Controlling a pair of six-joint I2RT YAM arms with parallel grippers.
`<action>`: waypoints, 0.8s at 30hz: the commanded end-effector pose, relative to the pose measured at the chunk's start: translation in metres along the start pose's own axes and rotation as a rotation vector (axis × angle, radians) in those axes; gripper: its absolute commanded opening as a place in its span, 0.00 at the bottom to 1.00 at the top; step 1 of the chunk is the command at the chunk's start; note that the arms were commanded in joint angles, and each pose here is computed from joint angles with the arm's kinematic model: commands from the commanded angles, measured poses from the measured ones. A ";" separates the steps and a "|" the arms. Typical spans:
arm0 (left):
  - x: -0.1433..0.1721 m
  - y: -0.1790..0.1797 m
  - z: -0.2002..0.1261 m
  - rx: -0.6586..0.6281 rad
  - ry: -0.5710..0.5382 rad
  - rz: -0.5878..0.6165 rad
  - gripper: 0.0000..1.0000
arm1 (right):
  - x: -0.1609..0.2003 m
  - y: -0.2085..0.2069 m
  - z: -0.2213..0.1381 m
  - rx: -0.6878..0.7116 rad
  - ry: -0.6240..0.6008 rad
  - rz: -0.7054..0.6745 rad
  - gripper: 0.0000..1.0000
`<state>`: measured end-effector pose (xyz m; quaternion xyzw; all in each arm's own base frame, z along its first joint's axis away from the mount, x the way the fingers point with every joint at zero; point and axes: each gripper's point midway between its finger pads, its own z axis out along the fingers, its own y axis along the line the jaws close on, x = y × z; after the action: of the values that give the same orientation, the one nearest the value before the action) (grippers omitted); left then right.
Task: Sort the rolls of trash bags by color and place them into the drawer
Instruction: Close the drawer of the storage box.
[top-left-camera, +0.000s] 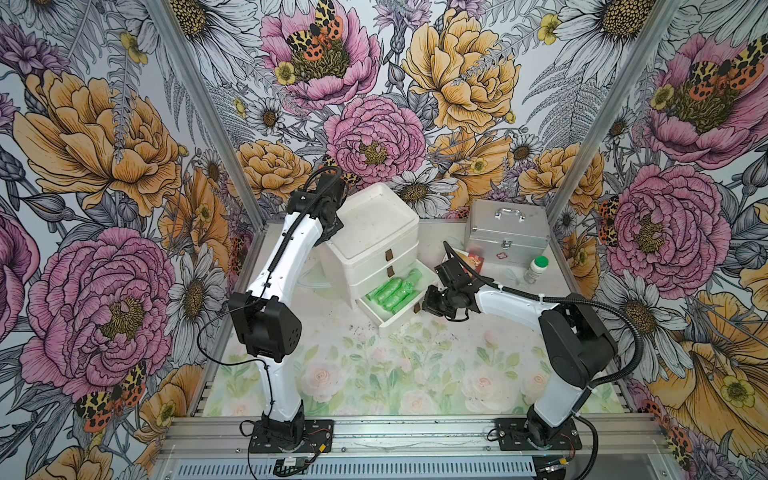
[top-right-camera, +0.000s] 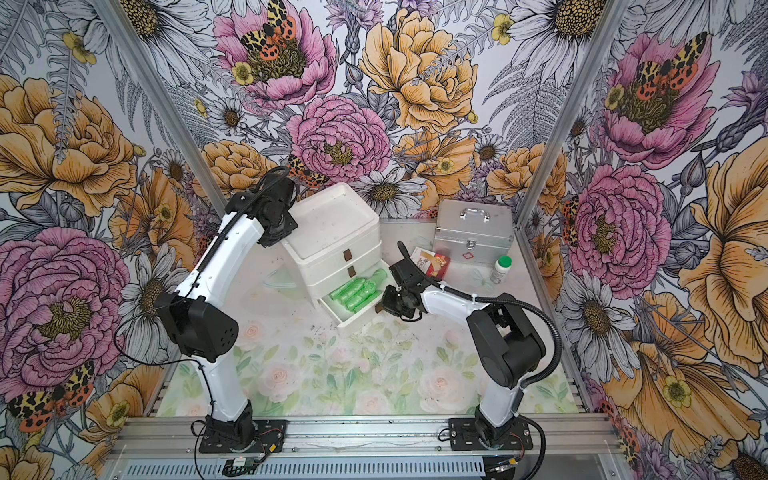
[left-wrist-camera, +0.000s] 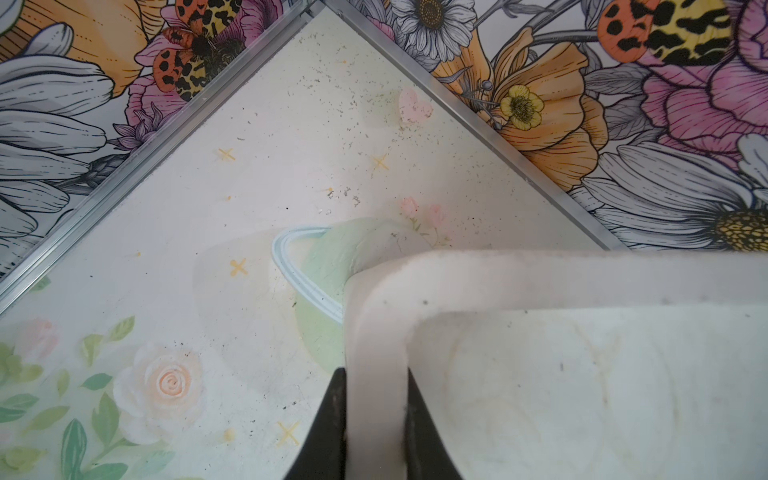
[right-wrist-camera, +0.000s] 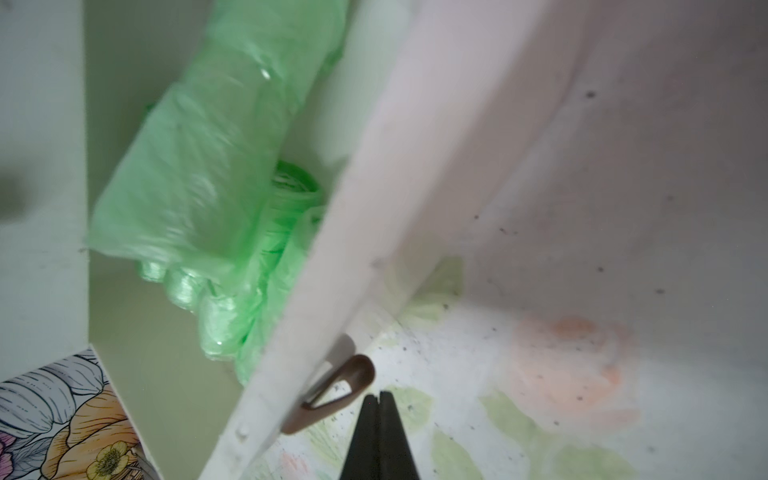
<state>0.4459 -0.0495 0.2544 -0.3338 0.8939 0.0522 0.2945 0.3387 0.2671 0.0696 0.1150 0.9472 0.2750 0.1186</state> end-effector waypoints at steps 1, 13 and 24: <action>0.096 -0.009 0.029 -0.032 0.359 0.103 0.00 | -0.015 0.031 0.002 -0.062 -0.035 -0.026 0.00; 0.111 -0.016 0.026 -0.032 0.366 0.142 0.00 | -0.035 0.074 0.022 -0.118 -0.038 -0.048 0.00; 0.118 -0.022 0.027 -0.031 0.372 0.154 0.00 | -0.065 0.111 0.047 -0.178 -0.052 -0.056 0.00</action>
<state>0.4463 -0.0519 0.2544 -0.3328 0.8901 0.0684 0.3037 0.4096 0.3388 0.0835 0.1092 0.9354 0.3118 0.1263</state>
